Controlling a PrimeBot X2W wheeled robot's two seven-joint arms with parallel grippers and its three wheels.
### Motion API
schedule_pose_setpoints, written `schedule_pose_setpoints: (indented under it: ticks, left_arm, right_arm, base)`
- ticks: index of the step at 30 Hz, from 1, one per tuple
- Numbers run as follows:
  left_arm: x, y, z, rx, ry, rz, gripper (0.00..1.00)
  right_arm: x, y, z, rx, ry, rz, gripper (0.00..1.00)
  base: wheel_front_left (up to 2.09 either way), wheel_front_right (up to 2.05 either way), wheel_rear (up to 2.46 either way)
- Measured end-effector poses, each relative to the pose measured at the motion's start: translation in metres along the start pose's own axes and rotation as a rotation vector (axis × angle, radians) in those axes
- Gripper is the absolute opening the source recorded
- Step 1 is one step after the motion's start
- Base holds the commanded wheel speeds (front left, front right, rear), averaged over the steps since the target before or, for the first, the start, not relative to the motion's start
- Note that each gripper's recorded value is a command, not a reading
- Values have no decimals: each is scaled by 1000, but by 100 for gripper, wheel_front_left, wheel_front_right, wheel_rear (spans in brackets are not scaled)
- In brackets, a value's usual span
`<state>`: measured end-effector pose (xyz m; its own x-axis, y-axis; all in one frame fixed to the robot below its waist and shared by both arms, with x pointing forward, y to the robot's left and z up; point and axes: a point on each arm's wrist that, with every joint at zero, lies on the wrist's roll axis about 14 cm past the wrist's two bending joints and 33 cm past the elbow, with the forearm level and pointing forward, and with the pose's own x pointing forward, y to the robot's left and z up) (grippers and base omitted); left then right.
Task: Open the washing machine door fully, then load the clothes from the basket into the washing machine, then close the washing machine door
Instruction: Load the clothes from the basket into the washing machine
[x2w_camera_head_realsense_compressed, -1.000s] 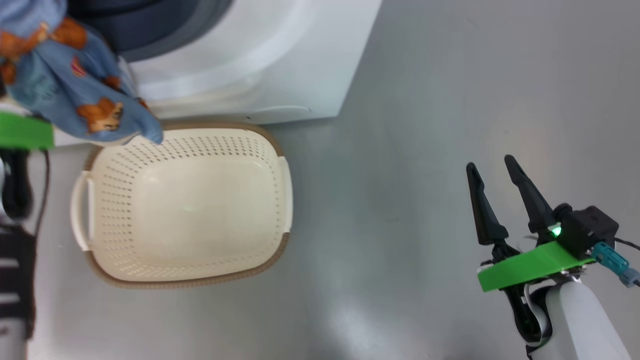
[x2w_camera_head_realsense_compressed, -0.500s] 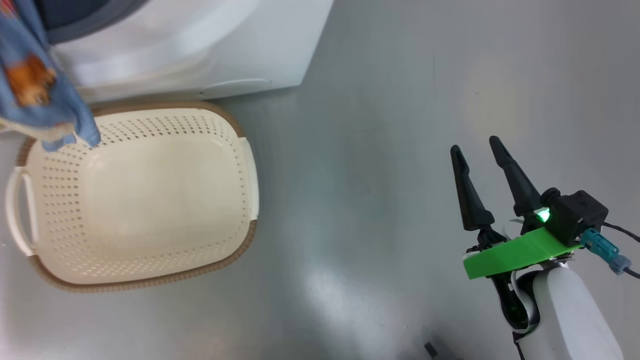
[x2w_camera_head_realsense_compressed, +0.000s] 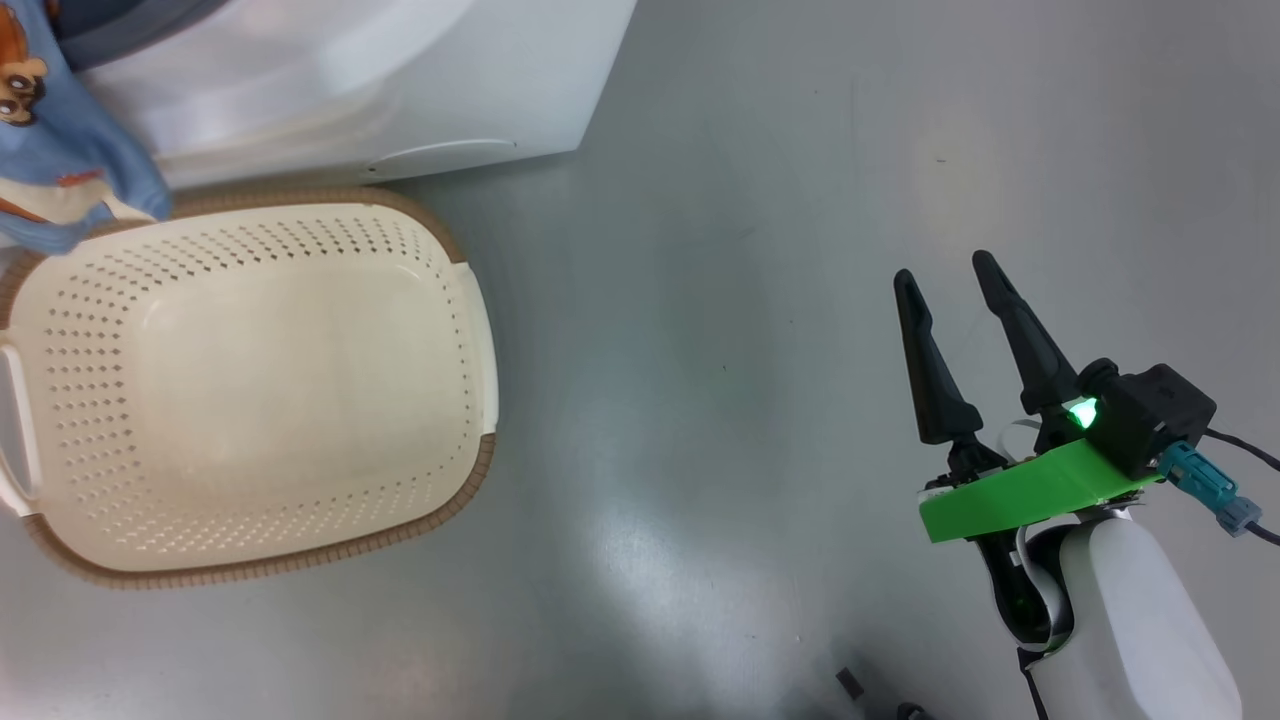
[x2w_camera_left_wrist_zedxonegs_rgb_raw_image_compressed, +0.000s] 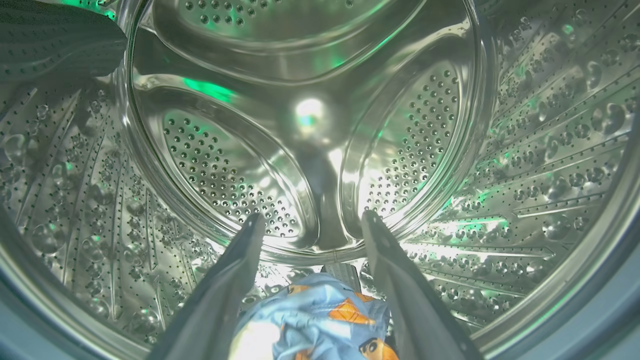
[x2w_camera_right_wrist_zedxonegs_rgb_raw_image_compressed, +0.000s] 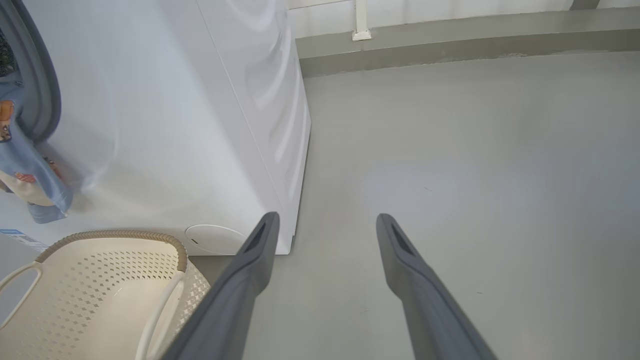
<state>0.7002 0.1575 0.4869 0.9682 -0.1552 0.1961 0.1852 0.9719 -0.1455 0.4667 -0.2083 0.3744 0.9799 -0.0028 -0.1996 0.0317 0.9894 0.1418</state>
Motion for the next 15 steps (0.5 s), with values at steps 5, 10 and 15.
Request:
schedule_pose_setpoints:
  ticks: [5,10,15]
  left_arm:
    - [-8,1,-2,-6,14,10,100]
    - [-25,-1,-9,-20,50,23,100]
    - [-48,-7,-18,-50,94,33,100]
  right_arm:
    - [1,5,3,4,-8,12,100]
    - [0,8,11,0,-25,25,100]
    - [-2,11,21,-8,-46,38,100]
  base:
    - [0,0,0]
    - [0,0,0]
    - [0,0,0]
